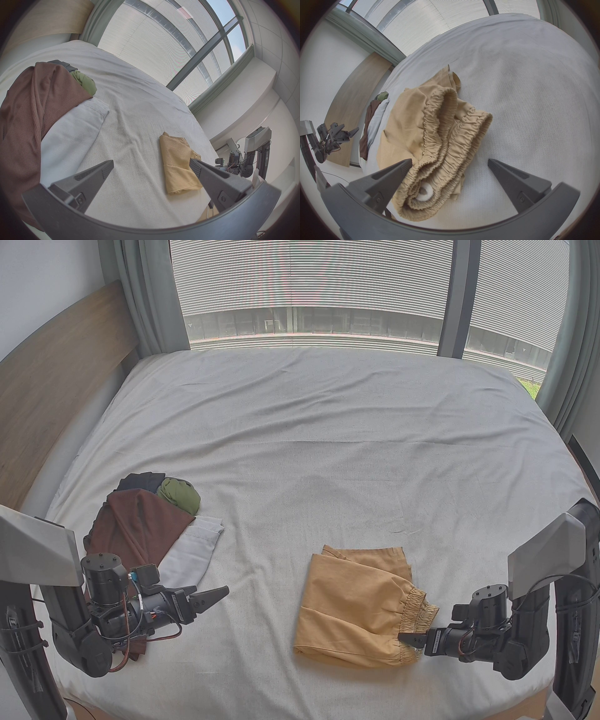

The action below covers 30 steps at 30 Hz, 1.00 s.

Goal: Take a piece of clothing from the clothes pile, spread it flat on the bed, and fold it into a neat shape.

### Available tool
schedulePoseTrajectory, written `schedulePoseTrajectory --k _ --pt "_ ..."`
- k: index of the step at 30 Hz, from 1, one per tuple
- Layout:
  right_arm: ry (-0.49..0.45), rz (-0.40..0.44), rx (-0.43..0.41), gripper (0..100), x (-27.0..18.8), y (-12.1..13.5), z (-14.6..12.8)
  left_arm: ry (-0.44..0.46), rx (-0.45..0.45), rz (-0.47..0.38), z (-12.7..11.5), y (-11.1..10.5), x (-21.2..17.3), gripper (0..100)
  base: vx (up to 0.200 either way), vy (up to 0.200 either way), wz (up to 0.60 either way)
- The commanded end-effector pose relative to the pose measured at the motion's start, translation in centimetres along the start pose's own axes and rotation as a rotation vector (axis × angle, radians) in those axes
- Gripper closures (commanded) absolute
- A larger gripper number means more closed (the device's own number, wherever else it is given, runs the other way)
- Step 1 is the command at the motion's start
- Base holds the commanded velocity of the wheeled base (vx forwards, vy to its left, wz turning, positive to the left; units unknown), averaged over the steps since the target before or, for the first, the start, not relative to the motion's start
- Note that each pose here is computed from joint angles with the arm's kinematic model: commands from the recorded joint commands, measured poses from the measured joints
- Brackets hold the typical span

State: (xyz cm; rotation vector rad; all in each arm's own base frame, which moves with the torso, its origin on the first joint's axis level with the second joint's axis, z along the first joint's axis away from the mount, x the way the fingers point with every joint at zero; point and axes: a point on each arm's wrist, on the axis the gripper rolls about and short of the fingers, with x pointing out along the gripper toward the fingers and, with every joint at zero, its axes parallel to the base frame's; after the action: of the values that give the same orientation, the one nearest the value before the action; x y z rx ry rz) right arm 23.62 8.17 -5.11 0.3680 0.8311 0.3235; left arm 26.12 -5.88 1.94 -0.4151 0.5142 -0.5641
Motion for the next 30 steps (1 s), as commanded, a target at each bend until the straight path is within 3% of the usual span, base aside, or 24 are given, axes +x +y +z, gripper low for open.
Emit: schedulePoseTrajectory --k 1,17,30 --pt "0.021 -0.032 0.007 0 0.8 0.1 -0.9 0.005 -0.003 0.003 -0.1 0.1 0.1 0 0.000 0.000 0.00" --pt "0.018 0.023 -0.010 0 2.8 2.4 -1.4 0.005 -0.003 0.003 -0.1 0.1 0.1 0 0.000 0.000 0.00" --pt "0.011 0.080 0.064 0 3.2 4.0 -1.4 0.005 -0.003 0.003 -0.1 0.1 0.0 0 0.000 0.000 0.00"
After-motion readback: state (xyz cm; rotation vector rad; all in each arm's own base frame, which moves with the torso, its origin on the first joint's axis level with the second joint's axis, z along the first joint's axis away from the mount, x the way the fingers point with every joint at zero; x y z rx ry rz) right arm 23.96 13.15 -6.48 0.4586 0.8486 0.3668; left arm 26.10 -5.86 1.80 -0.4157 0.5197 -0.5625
